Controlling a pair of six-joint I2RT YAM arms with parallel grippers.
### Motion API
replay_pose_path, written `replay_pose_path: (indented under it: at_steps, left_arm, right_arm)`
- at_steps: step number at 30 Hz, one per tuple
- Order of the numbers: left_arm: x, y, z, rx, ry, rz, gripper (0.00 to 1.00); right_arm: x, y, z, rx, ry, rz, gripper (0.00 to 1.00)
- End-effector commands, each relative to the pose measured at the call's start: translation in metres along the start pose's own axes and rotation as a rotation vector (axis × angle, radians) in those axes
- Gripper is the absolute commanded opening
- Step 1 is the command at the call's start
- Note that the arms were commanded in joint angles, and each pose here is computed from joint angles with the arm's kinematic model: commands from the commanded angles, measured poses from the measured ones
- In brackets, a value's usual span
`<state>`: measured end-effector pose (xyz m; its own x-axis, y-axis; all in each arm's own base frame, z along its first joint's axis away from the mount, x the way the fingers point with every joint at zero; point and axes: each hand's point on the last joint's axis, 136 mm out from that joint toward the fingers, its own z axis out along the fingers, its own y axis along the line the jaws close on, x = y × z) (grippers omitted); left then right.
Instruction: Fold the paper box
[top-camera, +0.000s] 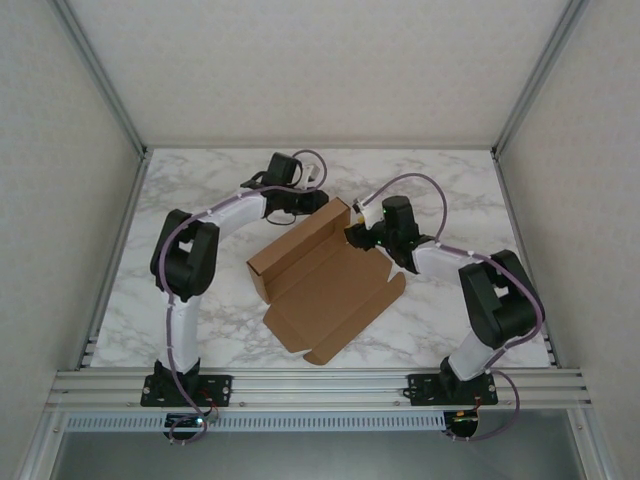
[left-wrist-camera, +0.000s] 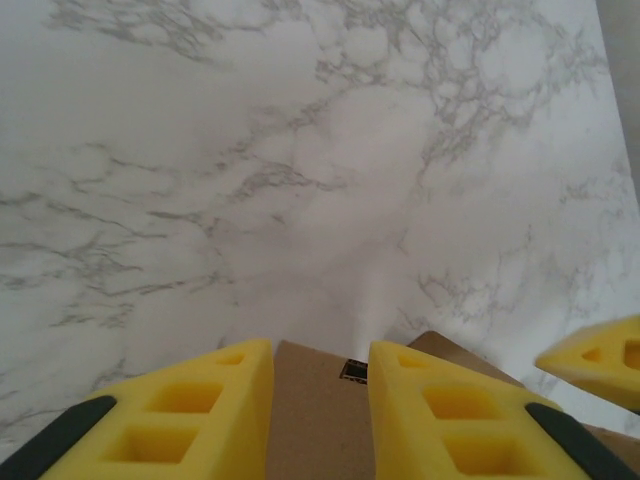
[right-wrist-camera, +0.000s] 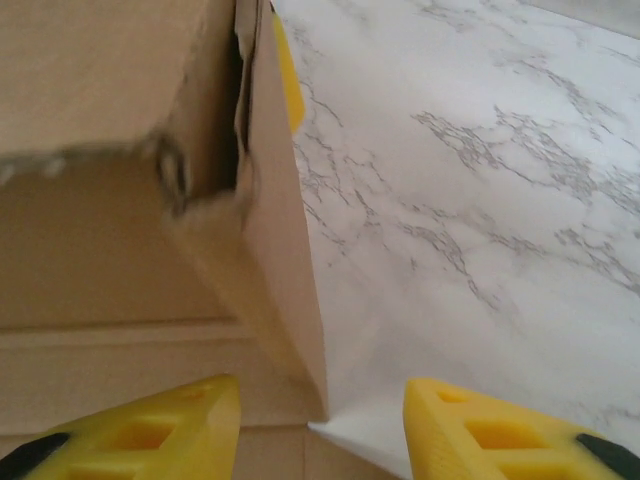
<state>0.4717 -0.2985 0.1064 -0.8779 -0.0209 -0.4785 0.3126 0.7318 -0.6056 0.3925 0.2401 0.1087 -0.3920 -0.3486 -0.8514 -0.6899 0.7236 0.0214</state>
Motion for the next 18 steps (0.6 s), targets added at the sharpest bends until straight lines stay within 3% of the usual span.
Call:
replay_pose_path:
  at_steps: [1,15,18]
  left_arm:
    - [-0.015,-0.022,-0.001,0.089,-0.023,0.012,0.31]
    - [-0.021,-0.011,0.002,0.077,-0.023,-0.017,0.3]
    - [-0.02,-0.011,0.003,0.077,-0.023,-0.019,0.3]
  right_arm:
    - [-0.022,0.003,0.014,-0.026,-0.036,-0.09,0.44]
    - [-0.012,-0.006,0.048,0.091,0.045,-0.154,0.27]
    - [-0.013,-0.008,0.044,0.112,0.028,-0.142,0.29]
